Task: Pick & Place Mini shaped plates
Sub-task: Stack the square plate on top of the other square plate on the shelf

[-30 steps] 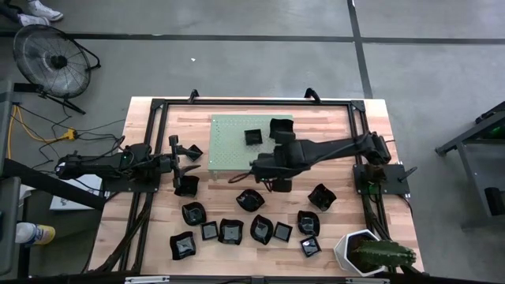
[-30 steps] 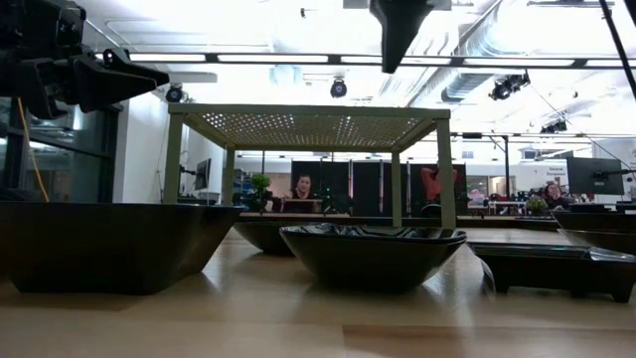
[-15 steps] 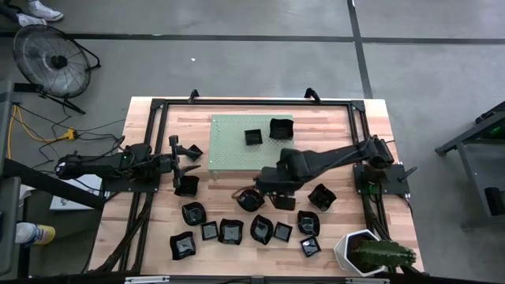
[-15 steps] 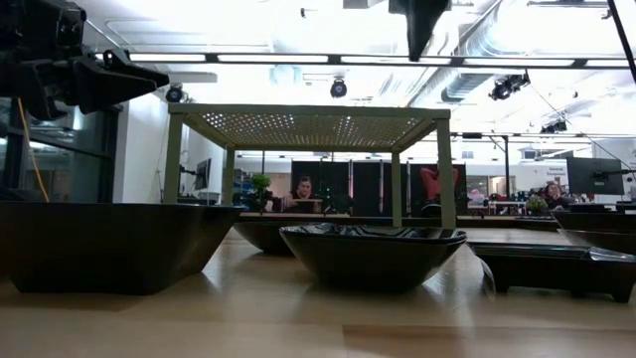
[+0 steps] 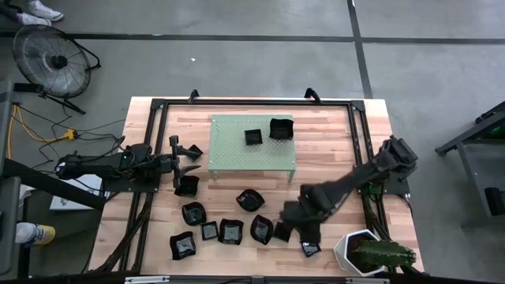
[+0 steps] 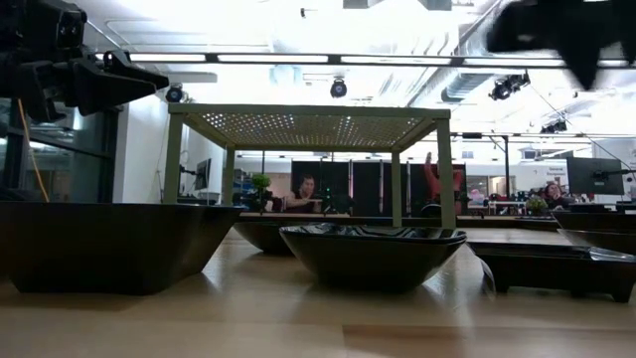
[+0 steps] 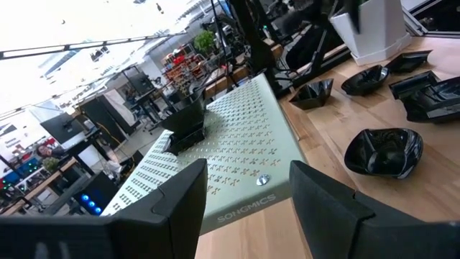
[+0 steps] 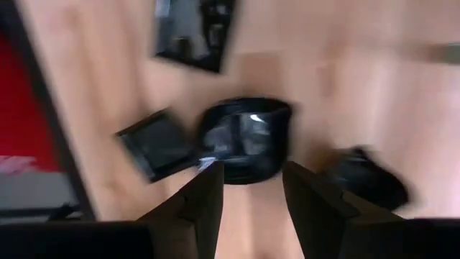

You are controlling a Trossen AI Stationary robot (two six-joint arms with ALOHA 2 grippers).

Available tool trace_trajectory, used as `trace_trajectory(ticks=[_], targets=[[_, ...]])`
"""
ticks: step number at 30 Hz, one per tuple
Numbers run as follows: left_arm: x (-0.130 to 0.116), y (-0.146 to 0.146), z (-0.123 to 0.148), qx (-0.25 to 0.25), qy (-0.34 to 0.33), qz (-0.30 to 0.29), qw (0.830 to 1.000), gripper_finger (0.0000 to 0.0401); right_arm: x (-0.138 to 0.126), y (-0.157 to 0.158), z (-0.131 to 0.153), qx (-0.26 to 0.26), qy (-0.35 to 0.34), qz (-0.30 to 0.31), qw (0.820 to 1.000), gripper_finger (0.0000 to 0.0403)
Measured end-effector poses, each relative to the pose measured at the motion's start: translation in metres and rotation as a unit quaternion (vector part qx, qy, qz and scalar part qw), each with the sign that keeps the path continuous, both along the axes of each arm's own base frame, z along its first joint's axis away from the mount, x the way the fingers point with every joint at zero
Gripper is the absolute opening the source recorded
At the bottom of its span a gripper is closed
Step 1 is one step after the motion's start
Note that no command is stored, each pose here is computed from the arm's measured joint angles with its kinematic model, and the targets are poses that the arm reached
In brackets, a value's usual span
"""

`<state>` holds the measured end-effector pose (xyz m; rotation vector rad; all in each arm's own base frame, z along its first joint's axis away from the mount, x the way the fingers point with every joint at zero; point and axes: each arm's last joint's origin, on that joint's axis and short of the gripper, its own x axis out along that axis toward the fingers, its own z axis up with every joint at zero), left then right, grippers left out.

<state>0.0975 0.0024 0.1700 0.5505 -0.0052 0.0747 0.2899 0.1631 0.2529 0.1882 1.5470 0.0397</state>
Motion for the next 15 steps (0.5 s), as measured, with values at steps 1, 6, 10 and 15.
trace_trajectory(ticks=[1,6,10,15], targets=[[0.000,0.000,0.000,0.000,0.000,0.000,1.000,0.0193,-0.003,0.006,-0.004,0.018,-0.004,0.011,1.000,0.0139],[0.000,0.000,0.000,0.000,0.000,0.000,1.000,0.0193,-0.017,0.031,-0.023,0.084,-0.015,0.071,0.994,0.0139],[0.000,0.000,0.000,0.000,0.002,0.000,1.000,0.0193,-0.026,0.047,-0.033,0.100,-0.030,0.098,0.990,0.0139],[0.000,0.000,0.000,0.000,0.002,0.000,1.000,0.0193,-0.036,0.060,-0.044,0.109,-0.036,0.106,0.988,0.0139]])
